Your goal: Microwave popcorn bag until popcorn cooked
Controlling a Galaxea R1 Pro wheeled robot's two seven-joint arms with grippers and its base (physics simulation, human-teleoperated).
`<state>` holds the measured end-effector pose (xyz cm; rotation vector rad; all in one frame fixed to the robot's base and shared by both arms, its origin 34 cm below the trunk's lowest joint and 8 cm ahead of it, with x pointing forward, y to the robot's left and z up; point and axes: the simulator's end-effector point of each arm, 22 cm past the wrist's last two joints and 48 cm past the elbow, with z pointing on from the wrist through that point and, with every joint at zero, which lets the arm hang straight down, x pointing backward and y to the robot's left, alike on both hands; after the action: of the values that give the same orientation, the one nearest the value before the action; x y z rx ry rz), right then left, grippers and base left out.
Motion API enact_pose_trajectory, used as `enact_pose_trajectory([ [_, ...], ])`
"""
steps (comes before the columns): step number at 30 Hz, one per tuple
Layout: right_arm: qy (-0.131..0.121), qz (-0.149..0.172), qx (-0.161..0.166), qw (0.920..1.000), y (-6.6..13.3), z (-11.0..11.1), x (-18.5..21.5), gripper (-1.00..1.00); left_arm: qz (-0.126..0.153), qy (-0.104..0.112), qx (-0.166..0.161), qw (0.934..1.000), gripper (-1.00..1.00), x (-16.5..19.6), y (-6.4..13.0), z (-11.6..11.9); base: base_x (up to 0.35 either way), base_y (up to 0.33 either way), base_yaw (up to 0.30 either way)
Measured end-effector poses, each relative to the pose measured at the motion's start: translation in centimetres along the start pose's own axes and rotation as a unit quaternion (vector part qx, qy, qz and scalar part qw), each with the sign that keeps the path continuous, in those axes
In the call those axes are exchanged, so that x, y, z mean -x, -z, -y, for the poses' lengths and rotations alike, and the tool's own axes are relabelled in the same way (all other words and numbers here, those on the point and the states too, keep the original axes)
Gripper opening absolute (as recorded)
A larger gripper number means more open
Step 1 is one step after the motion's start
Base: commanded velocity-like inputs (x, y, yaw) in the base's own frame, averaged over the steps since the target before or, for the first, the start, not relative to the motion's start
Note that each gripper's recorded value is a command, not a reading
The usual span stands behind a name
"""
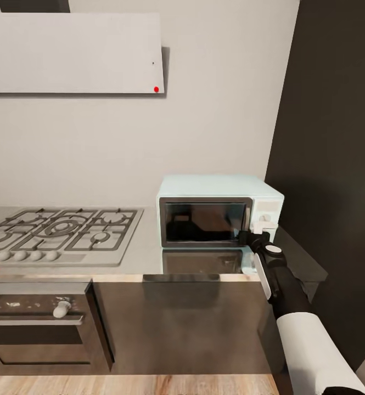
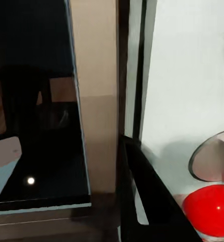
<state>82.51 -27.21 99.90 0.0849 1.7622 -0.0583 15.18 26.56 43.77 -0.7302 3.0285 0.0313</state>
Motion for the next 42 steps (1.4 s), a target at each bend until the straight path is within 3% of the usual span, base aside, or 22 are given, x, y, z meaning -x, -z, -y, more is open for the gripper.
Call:
enact_pose_trajectory([
  [19,0.004,0.0,0.002,1.0,0.0,-0.2,0.0,-1.0,0.0,0.0,0.0,1.0,1.0,0.0,0.0,0.0,-0.045,0.0,0.0],
  [23,0.007,0.0,0.005,1.0,0.0,-0.6,0.0,-1.0,-0.001,0.0,-0.002,1.0,1.0,0.0,0.0,0.0,-0.274,0.0,0.0],
  [29,-0.008,0.001,0.023,0.9997,0.0,-1.7,0.0,-1.0,-0.001,0.0,-0.002,1.0,1.0,-0.1,0.0,0.1,-0.327,0.0,0.0],
  [42,0.021,0.004,0.043,0.9989,0.2,-4.1,0.2,-1.0,-0.001,-0.001,-0.003,1.0,1.0,-0.1,0.0,0.1,-0.2,0.0,0.0],
])
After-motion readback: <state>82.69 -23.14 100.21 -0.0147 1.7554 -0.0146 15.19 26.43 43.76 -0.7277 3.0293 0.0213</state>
